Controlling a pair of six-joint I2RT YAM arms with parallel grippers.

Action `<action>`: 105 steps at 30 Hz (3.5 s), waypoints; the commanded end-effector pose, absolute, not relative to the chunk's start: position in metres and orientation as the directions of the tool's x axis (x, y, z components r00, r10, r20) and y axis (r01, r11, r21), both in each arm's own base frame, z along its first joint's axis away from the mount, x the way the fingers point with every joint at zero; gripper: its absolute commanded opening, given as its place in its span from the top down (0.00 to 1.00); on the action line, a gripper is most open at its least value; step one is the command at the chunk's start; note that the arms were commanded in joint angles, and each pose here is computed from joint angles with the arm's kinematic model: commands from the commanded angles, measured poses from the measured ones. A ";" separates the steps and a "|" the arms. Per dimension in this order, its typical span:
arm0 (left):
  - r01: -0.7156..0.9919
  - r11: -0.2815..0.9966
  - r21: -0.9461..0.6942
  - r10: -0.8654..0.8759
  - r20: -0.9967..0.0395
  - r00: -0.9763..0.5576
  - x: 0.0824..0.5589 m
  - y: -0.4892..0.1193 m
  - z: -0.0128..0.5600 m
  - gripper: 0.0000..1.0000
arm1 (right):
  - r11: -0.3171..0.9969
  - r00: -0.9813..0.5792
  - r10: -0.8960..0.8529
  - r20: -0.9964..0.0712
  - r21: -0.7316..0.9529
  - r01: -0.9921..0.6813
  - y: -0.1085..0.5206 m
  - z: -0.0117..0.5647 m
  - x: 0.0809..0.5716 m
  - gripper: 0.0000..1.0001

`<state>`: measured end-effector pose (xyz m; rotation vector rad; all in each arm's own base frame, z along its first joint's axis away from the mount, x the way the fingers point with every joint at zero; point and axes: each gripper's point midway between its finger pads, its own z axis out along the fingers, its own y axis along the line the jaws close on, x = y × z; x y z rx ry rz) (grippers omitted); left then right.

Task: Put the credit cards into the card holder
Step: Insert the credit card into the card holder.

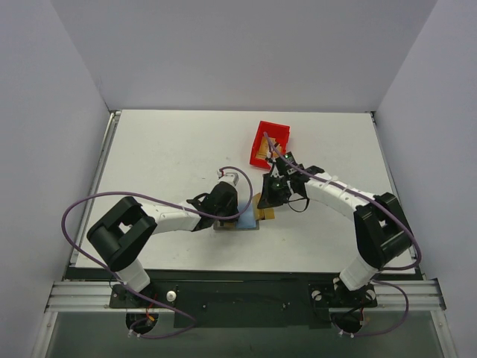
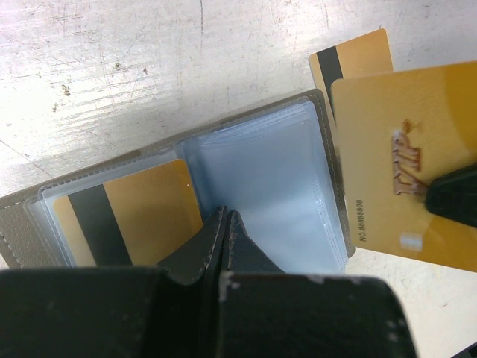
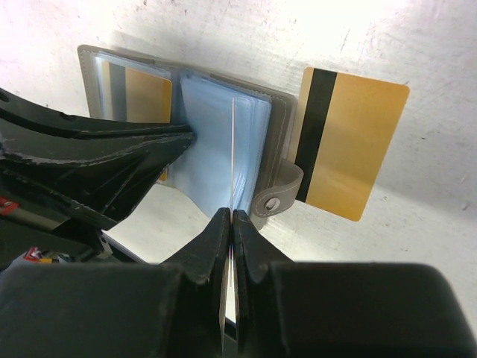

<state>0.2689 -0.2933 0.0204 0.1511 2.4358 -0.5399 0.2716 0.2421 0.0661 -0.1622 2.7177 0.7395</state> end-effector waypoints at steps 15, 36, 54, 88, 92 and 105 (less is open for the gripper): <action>0.183 0.966 -0.181 0.076 -0.477 -0.876 0.238 -0.248 -0.026 1.00 | 0.837 -0.949 -0.120 -0.291 0.484 -0.254 0.251 0.058 0.271 1.00; 0.182 0.967 -0.179 0.079 -0.467 -0.881 0.237 -0.248 -0.030 1.00 | 0.782 -0.941 -0.191 -0.278 0.537 -0.317 0.259 0.060 0.254 1.00; 0.180 0.967 -0.181 0.076 -0.469 -0.880 0.237 -0.248 -0.030 1.00 | 0.861 -0.963 -0.045 -0.265 0.479 -0.172 0.241 0.053 0.274 1.00; 0.179 0.967 -0.183 0.076 -0.464 -0.883 0.239 -0.249 -0.032 1.00 | 0.747 -0.982 -0.064 -0.179 0.644 -0.166 0.274 0.056 0.265 1.00; 0.178 0.967 -0.183 0.075 -0.464 -0.883 0.239 -0.248 -0.032 1.00 | 0.736 -0.983 -0.066 -0.172 0.657 -0.165 0.277 0.056 0.262 1.00; 0.169 0.966 -0.195 0.059 -0.469 -0.881 0.240 -0.249 -0.027 1.00 | 0.738 -0.987 -0.030 -0.160 0.662 -0.130 0.274 0.052 0.263 1.00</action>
